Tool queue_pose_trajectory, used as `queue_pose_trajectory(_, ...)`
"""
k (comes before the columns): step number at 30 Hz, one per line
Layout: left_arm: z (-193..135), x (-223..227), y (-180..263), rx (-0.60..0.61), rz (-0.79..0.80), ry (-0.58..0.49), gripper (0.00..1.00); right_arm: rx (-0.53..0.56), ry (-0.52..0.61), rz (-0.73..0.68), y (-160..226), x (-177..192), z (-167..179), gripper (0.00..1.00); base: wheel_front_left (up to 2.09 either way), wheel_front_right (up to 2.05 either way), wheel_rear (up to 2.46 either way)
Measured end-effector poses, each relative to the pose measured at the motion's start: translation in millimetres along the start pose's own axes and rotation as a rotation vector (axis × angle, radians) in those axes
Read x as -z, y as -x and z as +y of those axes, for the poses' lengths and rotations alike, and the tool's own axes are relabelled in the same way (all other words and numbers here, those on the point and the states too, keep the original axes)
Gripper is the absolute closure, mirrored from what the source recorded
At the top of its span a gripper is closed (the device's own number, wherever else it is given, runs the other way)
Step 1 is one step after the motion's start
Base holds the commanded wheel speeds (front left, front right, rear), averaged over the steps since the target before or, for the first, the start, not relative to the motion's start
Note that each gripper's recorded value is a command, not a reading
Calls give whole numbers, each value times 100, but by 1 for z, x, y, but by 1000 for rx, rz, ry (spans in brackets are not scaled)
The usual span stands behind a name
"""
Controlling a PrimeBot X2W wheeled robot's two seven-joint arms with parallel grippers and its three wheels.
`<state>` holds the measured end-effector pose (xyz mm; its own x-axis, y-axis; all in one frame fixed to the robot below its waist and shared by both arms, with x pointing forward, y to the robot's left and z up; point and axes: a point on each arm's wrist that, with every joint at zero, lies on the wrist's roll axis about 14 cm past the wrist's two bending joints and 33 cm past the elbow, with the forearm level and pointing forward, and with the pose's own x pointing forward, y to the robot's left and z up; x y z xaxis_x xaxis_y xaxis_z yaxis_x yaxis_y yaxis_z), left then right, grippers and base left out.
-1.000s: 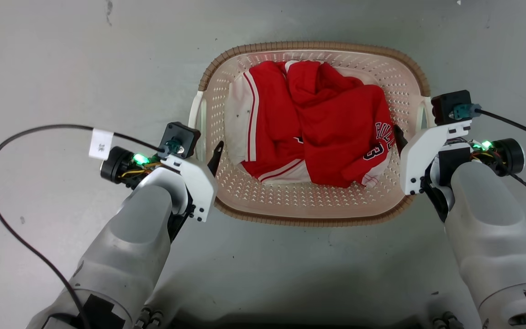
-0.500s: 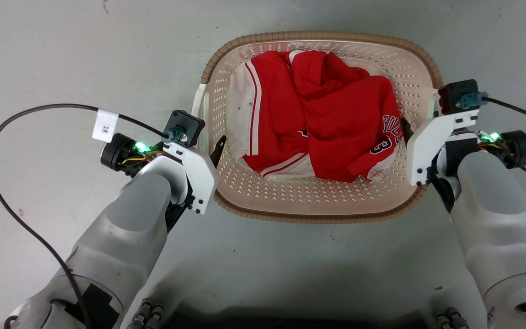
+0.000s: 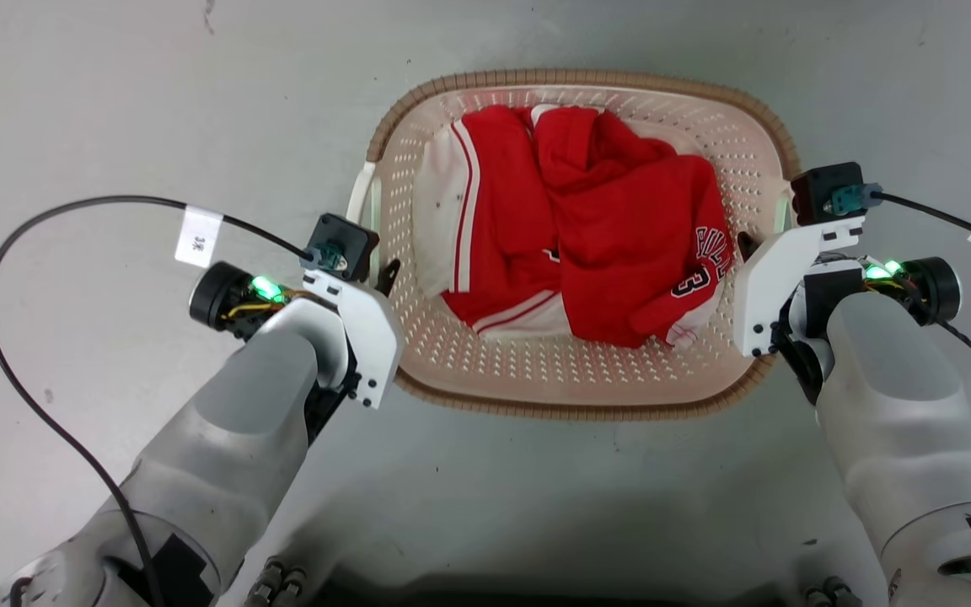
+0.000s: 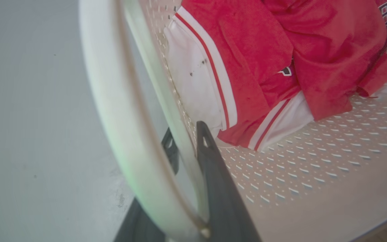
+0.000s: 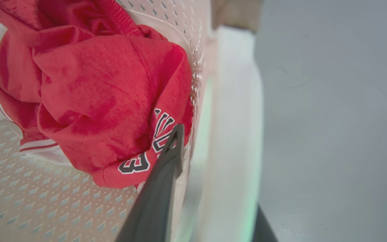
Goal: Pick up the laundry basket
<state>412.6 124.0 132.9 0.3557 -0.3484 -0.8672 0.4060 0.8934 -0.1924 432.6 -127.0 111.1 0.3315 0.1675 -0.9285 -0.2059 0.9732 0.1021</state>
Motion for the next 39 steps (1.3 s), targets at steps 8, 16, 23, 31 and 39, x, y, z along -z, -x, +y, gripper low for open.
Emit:
queue_pose_trajectory(8, -11, 2, 21, 24, 48, 3, 100, 2, 36, 15, 22, -8, 2, 100, 0, 0, 0)
queue_pose_trajectory(16, -18, -11, 58, 34, 48, -12, 100, -2, 27, 70, 64, -10, 9, 100, 0, 0, 0)
queue_pose_trajectory(23, -29, -23, 97, 50, 35, -15, 100, -9, 53, 86, 106, -17, 18, 100, 0, 0, 0)
queue_pose_trajectory(31, -41, -27, 137, 62, 22, -17, 100, -8, 99, 97, 147, -12, 28, 100, 0, 0, 0)
queue_pose_trajectory(39, -59, -8, 175, 79, 22, -22, 100, -24, 114, 83, 183, 4, 44, 100, 0, 0, 0)
